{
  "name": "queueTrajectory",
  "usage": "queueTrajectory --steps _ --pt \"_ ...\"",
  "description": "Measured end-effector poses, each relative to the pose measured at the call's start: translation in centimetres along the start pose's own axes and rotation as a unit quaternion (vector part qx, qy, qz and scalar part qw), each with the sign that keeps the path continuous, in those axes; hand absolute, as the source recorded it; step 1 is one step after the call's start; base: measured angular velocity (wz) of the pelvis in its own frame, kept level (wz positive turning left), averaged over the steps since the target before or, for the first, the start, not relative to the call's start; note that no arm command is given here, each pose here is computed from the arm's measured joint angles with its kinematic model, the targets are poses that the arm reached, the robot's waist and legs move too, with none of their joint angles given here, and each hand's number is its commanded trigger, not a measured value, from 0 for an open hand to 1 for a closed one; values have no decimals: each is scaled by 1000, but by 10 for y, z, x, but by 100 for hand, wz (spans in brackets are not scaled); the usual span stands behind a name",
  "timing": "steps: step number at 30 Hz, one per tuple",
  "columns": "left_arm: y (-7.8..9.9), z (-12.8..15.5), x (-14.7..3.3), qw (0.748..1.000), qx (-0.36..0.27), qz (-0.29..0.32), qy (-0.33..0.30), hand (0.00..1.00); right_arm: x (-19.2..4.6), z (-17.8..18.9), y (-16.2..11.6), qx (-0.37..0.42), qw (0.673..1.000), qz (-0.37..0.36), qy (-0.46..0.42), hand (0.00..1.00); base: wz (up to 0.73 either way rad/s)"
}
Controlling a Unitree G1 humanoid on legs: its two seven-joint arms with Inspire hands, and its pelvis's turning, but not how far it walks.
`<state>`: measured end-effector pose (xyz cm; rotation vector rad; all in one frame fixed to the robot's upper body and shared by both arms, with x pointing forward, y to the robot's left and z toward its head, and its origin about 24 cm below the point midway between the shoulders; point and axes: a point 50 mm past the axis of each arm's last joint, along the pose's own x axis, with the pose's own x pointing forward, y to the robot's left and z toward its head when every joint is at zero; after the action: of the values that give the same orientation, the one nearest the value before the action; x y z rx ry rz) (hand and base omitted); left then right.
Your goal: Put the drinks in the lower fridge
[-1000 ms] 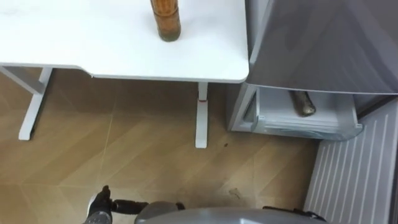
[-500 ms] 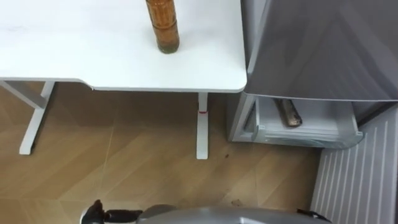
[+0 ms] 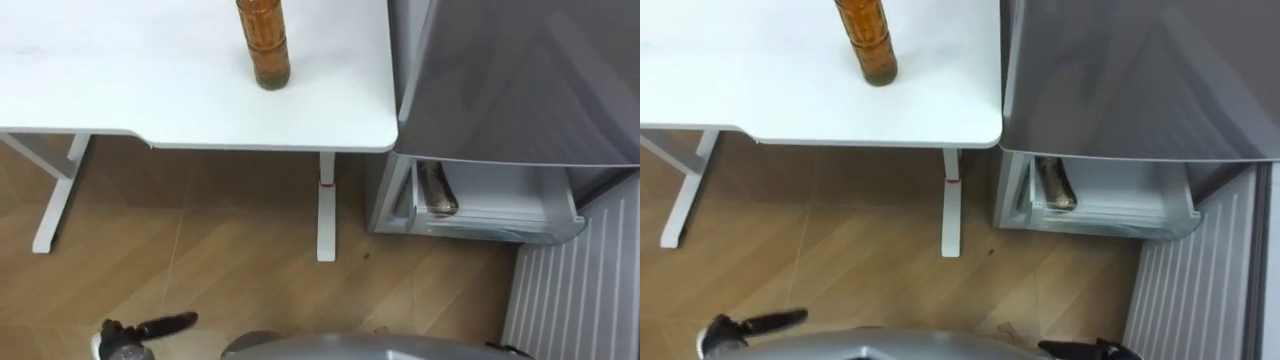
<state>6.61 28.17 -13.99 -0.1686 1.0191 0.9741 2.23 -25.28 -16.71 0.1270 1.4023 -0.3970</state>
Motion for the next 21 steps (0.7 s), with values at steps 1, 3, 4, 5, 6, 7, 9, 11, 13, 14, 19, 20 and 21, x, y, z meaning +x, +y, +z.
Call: queueTrajectory --steps 1,3,4,5,6,7,9,11,13,14,19,20,21 --pt "1 1 0 1000 -13 3 0 0 0 -1 0 1 1000 -1 1 0 -4" --pt "0 10 -1 998 -53 16 -9 0 0 0 0 2 1000 -1 -1 0 -4" --pt "-1 14 -1 998 -61 17 -14 0 0 0 -1 2 1000 -2 -1 0 -4" --pt "-2 25 -3 996 -83 24 -31 0 0 0 -1 -3 1000 -5 -2 0 0" --pt "-2 30 -3 994 -92 28 -42 0 0 0 -1 -7 1000 -5 -3 0 0" --pt "-1 41 -5 991 -110 39 -65 0 0 1 -1 -12 1000 -5 -6 0 0" --pt "1 54 -8 984 -134 57 -97 0 0 1 -1 -25 1000 -5 -12 0 -5" --pt "3 67 -13 975 -160 84 -129 0 -1 1 -2 -28 999 -7 -20 0 -6" --pt "3 78 -18 967 -181 98 -151 0 -1 0 -2 -28 999 -7 -20 0 0" --pt "2 86 -23 961 -195 104 -167 0 -1 0 -3 -28 999 -8 -22 0 0" --pt "2 111 -38 938 -245 120 -213 0 -1 -3 -5 -38 999 -14 -21 0 0" --pt "2 117 -42 932 -257 120 -224 0 -1 -3 -5 -37 999 -15 -20 0 0" --pt "2 125 -47 926 -263 121 -241 0 -2 -5 -6 -37 999 -16 -19 0 0"
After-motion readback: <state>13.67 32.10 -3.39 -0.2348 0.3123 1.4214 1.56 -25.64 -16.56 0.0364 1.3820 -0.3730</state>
